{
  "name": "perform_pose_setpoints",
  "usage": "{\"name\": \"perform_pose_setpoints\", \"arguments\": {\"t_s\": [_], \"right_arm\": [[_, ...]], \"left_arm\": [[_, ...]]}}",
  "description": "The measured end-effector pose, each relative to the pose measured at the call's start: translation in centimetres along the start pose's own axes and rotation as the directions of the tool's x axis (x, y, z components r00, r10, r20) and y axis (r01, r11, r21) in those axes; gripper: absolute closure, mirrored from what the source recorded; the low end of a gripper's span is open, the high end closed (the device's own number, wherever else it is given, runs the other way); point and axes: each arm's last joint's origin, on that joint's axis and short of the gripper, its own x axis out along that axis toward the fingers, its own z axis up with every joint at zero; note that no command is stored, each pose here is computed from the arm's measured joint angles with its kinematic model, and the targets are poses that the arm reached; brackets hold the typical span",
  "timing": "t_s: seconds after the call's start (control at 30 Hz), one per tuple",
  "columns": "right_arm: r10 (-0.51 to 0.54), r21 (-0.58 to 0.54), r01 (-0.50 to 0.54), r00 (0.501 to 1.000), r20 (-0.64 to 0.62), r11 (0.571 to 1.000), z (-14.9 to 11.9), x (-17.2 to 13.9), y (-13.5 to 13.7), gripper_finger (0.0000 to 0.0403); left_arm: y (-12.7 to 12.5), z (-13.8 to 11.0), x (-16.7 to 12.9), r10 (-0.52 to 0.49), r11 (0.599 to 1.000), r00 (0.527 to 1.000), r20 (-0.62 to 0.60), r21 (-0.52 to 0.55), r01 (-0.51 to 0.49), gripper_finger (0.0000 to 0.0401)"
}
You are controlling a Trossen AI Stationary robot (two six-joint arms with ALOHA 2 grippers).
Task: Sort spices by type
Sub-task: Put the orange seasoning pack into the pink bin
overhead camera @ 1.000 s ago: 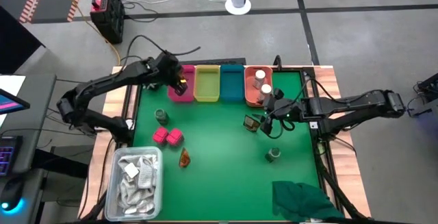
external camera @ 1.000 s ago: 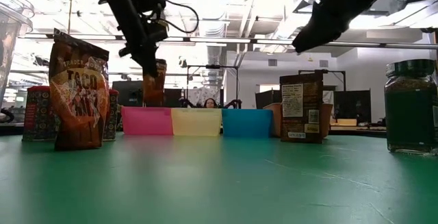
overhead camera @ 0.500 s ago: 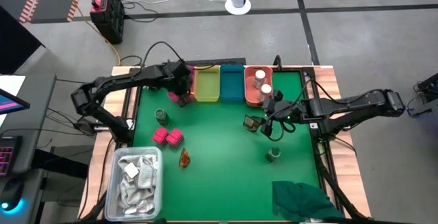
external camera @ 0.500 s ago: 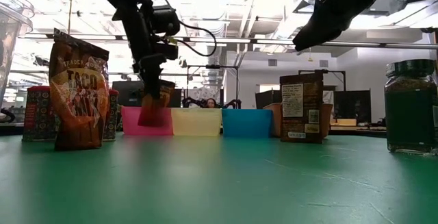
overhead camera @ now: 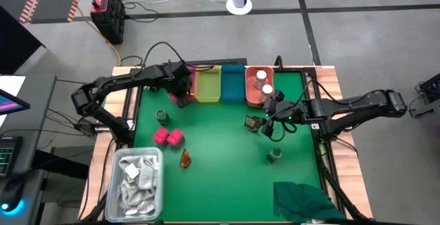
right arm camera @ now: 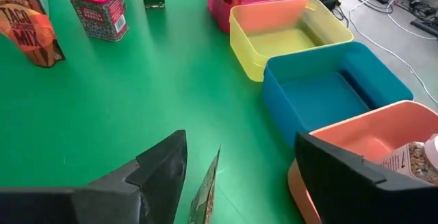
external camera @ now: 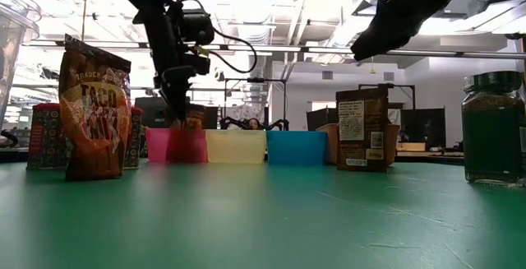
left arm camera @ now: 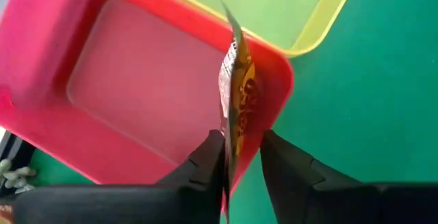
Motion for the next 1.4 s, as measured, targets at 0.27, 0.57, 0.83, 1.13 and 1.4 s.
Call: {"name": "perform_pose_setpoints", "arguments": {"t_s": [0.27,0.57,0.83,1.13,1.4], "right_arm": [[0.001,0.011,-0.001,1.000,0.003,1.000,0.0,0.0,0.0,0.0108],[0.006,0.016,-0.006,1.000,0.008,1.000,0.1,0.0,0.1,0.0108],[-0.007,0.004,0.007,1.000,-0.019,1.000,-0.2,0.0,-0.1,0.0108],[-0.080,0.003,0.081,0.991,-0.104,0.997,-0.8,0.5,-1.6,0.0108],[-0.125,0.021,0.128,0.985,-0.116,0.992,-0.8,0.8,-2.8,0.0108]], "left_arm": [[0.4,1.0,-1.1,0.059,0.998,0.997,0.044,-0.014,-0.059,0.0255],[0.7,2.6,-2.7,0.079,0.997,0.990,0.119,0.006,-0.080,0.0201],[-2.3,4.3,-4.0,0.033,0.987,0.966,0.255,0.141,-0.071,0.0201],[-9.6,3.7,-6.7,-0.267,0.951,0.942,0.203,0.215,0.223,0.0201],[-15.8,-0.4,-10.9,-0.374,0.786,0.924,-0.086,0.499,0.365,0.0201]]}}
